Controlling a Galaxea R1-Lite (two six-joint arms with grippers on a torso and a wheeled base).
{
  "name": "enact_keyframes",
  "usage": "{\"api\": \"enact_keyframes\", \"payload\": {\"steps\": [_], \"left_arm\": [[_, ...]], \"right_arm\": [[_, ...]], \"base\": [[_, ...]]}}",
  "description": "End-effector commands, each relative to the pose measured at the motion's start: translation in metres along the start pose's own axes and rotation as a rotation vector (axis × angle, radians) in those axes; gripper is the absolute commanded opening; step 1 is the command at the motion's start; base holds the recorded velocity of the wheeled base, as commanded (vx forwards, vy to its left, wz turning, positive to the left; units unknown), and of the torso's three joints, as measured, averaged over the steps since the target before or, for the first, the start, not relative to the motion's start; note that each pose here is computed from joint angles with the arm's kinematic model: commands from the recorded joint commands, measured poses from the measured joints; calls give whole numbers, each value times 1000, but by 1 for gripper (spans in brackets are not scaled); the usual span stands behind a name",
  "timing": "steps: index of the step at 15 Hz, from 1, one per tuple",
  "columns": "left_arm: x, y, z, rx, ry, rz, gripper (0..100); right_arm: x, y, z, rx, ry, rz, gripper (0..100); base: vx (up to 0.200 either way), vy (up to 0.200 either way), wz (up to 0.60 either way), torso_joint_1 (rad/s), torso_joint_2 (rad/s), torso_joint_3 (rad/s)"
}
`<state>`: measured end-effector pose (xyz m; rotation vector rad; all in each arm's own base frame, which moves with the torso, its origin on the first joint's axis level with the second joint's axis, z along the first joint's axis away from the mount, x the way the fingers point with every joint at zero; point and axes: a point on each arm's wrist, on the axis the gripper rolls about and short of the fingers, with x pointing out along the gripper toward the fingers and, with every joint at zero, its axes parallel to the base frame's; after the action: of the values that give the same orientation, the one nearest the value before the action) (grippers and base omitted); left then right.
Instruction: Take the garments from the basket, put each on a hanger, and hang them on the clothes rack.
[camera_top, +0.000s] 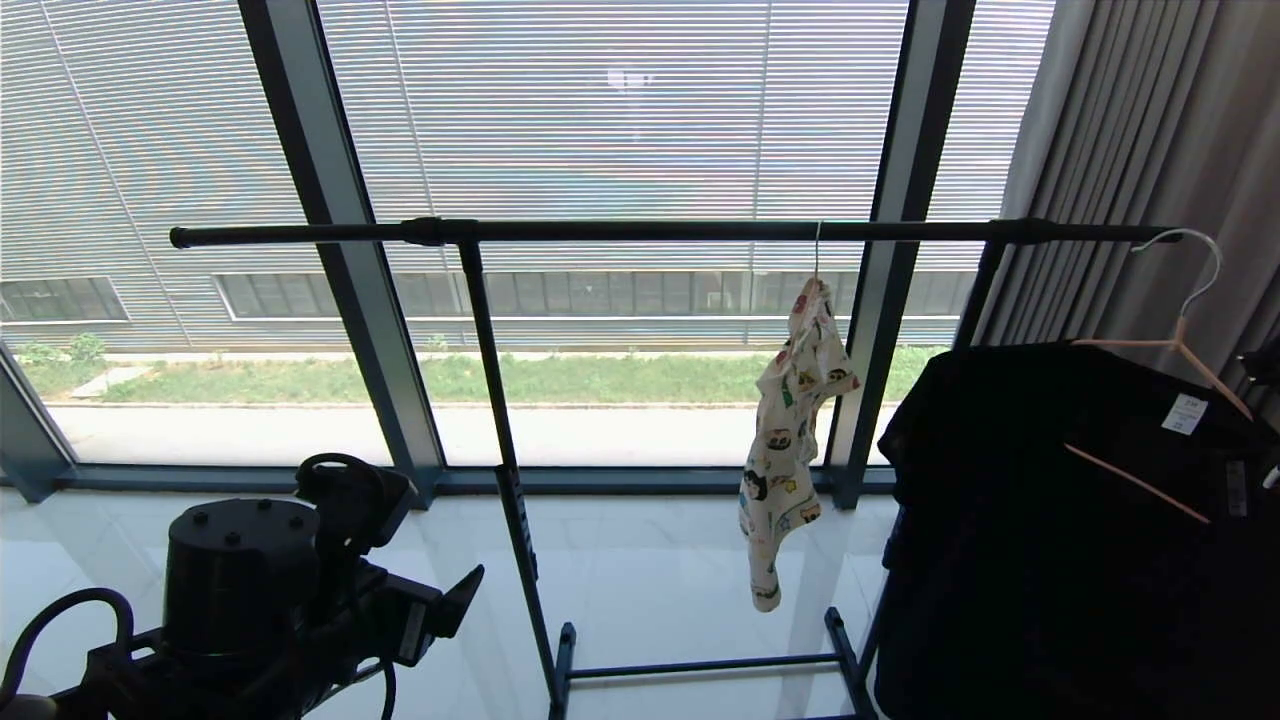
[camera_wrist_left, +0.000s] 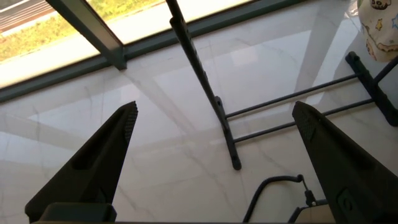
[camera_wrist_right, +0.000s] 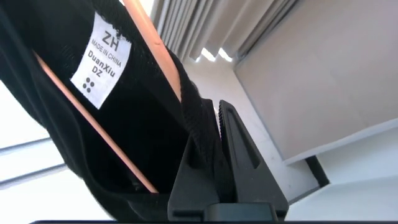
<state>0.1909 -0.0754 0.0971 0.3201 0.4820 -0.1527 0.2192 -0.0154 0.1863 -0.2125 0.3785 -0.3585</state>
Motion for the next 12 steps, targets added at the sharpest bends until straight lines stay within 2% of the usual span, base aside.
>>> {"api": "enact_keyframes", "payload": {"steps": [1,4,12], "left_arm": [[0,0,0,0,-1,0,100],[-1,-2,1,7,-4,-10,100],[-1,-6,1,18,-10,-27,100]], "right_arm": [[11,10,4,2,11,6,0],[9,17,2,-13,19,16,0],[13,18,4,-4,2,-10,0]], "base": [[0,0,0,0,0,0],[0,0,0,0,0,0],[200,0,0,-3,2,3]]}}
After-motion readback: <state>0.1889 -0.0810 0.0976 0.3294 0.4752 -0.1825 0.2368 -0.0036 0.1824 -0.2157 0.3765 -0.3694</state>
